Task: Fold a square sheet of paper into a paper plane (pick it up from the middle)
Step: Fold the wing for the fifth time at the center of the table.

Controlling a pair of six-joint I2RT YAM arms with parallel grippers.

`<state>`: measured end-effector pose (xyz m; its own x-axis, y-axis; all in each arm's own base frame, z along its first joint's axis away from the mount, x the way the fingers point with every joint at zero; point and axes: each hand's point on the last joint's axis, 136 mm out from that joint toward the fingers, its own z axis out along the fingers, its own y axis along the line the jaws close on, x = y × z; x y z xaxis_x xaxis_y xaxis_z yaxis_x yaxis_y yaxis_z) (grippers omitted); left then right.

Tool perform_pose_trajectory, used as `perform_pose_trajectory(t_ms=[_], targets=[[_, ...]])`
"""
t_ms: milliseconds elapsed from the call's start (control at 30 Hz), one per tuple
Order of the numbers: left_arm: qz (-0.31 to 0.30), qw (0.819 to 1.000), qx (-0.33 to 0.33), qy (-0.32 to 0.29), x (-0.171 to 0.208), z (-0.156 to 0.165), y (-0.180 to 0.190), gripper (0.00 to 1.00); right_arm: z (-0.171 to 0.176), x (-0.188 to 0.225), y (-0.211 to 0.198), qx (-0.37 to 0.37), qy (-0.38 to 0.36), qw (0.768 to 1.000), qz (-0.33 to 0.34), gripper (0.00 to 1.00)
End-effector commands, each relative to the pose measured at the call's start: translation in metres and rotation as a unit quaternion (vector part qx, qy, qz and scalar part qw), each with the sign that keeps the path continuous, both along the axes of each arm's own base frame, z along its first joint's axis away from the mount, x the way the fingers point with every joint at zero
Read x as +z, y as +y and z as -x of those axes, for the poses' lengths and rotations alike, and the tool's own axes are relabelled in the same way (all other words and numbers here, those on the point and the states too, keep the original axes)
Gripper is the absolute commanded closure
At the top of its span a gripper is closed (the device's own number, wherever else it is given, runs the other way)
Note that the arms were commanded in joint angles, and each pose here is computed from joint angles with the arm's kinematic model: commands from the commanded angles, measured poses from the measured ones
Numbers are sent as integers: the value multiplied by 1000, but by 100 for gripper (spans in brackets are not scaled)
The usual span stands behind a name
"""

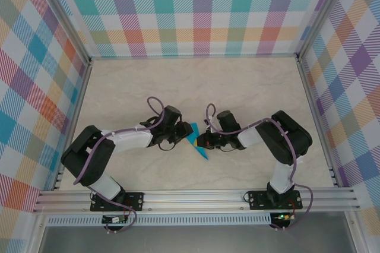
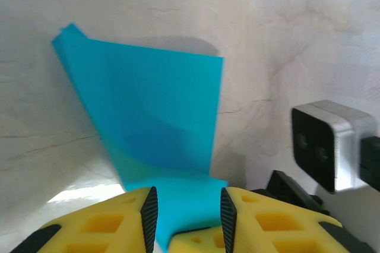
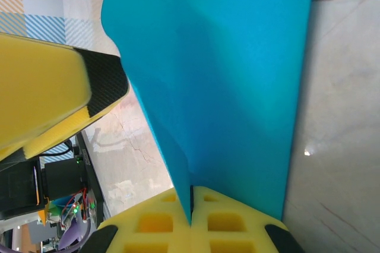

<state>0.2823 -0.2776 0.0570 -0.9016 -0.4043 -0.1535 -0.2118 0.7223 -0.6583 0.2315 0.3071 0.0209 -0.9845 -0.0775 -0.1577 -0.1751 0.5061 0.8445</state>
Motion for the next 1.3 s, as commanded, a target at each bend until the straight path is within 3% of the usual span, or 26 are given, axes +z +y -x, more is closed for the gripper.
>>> perform_pose_trajectory(t_ms=[0,300,467,633,967,1100,1267], targets=[[23,999,-30,-18,9,-3,-20,65,8,-22,-13,-10,39,999,36,100],[-2,999,-36,14,-15,-8,-28,66,9,-19,-14,-2,32,998,46,95],[-26,998,-40,30,-30,-5,-25,66,10,-7,-18,-1,25,998,58,83],[-35,998,-45,40,-39,-1,-22,66,13,6,-24,1,19,997,73,77],[-36,997,-53,44,-40,1,-24,66,29,6,-31,12,39,996,78,81],[-37,997,-54,47,-41,2,-24,66,36,7,-31,27,40,996,70,89],[-36,997,-48,49,-40,2,-24,66,54,-21,-42,52,66,991,106,92]])
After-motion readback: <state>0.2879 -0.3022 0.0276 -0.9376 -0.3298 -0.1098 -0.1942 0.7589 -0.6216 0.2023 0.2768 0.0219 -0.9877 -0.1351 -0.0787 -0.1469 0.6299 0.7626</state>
